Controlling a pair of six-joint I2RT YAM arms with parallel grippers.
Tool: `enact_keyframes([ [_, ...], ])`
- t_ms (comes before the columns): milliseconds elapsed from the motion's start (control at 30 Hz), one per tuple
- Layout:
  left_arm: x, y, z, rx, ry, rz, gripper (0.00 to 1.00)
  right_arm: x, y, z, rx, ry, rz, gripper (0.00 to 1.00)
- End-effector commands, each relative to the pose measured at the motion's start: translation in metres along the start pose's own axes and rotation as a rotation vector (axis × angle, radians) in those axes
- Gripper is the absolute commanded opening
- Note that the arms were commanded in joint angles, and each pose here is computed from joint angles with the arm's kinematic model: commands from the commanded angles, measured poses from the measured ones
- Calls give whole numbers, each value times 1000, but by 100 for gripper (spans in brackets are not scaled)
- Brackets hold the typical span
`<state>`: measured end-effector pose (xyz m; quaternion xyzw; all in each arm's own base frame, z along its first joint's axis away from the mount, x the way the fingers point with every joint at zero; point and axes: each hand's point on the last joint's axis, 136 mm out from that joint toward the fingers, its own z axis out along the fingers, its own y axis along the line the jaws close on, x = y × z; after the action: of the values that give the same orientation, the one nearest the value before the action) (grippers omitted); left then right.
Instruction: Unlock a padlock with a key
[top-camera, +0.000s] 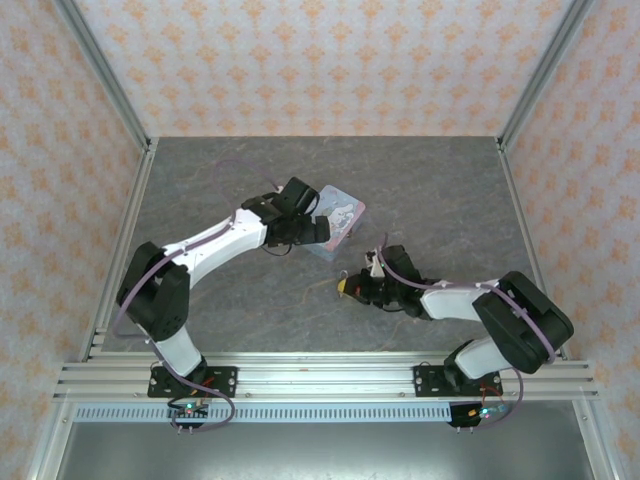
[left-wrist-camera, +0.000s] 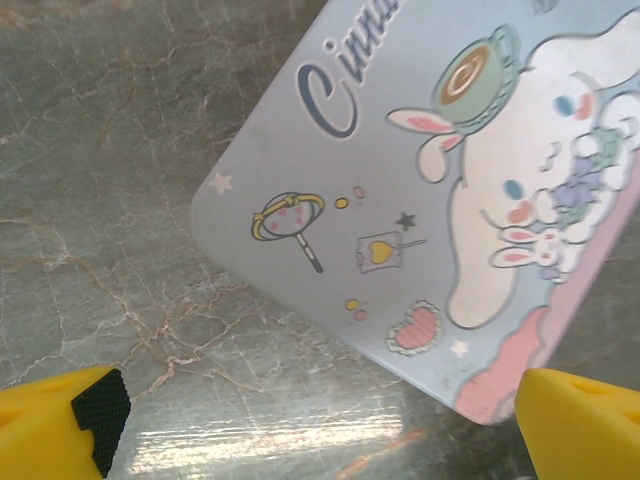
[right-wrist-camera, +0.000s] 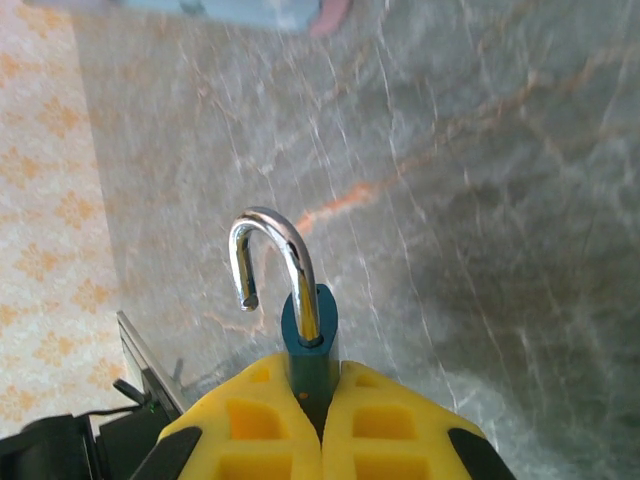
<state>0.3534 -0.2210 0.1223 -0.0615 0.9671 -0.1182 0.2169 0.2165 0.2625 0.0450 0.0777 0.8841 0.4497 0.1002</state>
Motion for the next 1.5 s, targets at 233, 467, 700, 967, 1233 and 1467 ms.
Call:
enact_keyframes([
  [233,-5,0,-38,43,-35,-31,100,31,9,16,-27,92,-27,0],
  [467,-5,2,-45,42,-45,-34,100,49,-12,20,36,147,-11,5],
  [700,-3,6,-46,30,-43,-35,100,46,-12,10,61,117,-32,43],
  [967,-12,10,-52,27,-55,-44,100,40,-6,-24,97,74,-81,76],
  [1233,-35,35,-79,-34,-168,-74,100,-3,17,-76,116,-92,-130,99],
  [1467,-62,78,-123,-179,-415,-77,100,-77,11,-141,312,-394,-115,99],
])
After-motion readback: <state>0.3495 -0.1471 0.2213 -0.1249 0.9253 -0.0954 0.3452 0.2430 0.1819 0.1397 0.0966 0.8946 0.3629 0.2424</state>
